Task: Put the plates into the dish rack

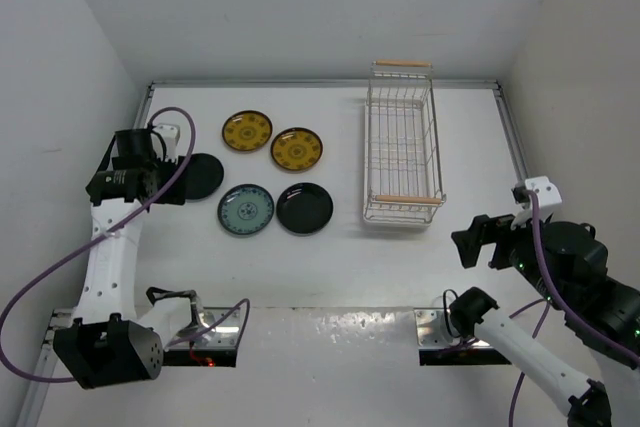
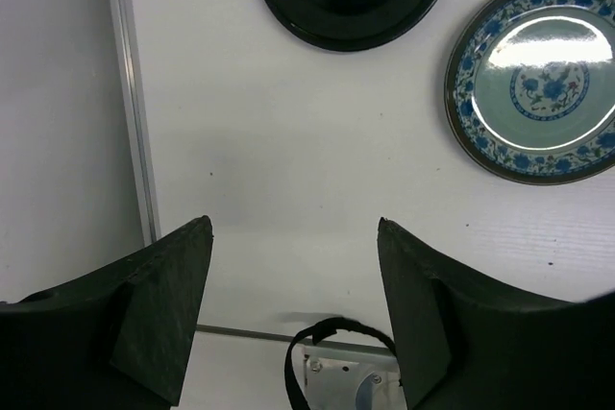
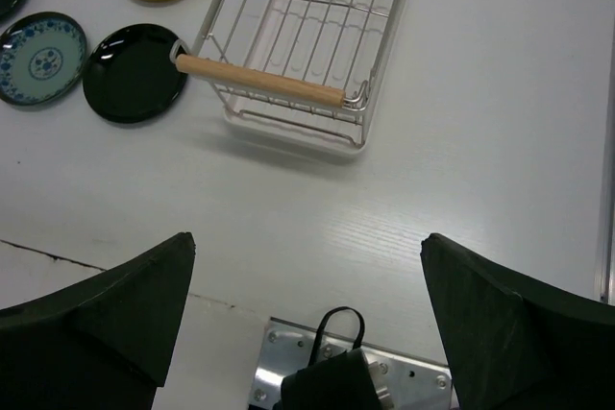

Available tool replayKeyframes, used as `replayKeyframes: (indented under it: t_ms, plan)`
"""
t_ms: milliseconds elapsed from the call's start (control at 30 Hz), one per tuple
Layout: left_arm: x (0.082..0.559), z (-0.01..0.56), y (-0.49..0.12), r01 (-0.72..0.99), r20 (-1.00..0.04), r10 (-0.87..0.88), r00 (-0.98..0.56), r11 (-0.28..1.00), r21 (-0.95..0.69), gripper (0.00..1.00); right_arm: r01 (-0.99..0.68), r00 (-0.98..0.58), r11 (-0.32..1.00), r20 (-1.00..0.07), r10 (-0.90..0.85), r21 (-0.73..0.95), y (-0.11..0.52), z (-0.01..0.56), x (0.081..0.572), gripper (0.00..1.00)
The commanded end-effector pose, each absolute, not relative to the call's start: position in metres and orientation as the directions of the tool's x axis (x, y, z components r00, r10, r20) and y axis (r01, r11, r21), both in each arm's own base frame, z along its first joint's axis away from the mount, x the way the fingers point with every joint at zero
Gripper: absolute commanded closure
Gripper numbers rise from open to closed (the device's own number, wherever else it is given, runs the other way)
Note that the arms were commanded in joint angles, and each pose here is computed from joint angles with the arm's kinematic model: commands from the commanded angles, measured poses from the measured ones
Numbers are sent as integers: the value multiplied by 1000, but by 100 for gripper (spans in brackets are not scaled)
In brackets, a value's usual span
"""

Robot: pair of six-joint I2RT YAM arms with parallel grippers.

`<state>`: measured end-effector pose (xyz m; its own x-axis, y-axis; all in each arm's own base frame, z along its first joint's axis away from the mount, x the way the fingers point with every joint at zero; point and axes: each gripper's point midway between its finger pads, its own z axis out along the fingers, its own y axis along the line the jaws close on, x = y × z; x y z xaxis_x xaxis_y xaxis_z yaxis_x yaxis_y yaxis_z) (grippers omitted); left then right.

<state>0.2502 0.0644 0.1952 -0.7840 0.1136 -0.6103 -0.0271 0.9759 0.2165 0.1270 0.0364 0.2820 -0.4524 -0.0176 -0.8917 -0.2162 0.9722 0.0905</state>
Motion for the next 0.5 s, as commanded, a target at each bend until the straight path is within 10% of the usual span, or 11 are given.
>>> replayKeyframes:
  t_ms: [0, 300, 467]
  plan:
    - [254, 215, 60, -26, -682, 111, -723, 982, 188, 25, -183, -441, 979, -897, 1, 91, 28, 286, 124, 0]
    - [245, 234, 59, -42, -738, 115, -665, 981, 191, 21, -228, -471, 973, -878, -88, 25, 51, 282, 157, 0]
    - [256, 240, 58, -35, -777, 128, -617, 981, 189, 0, -413, -338, 906, -939, -63, 89, 118, 321, 207, 0]
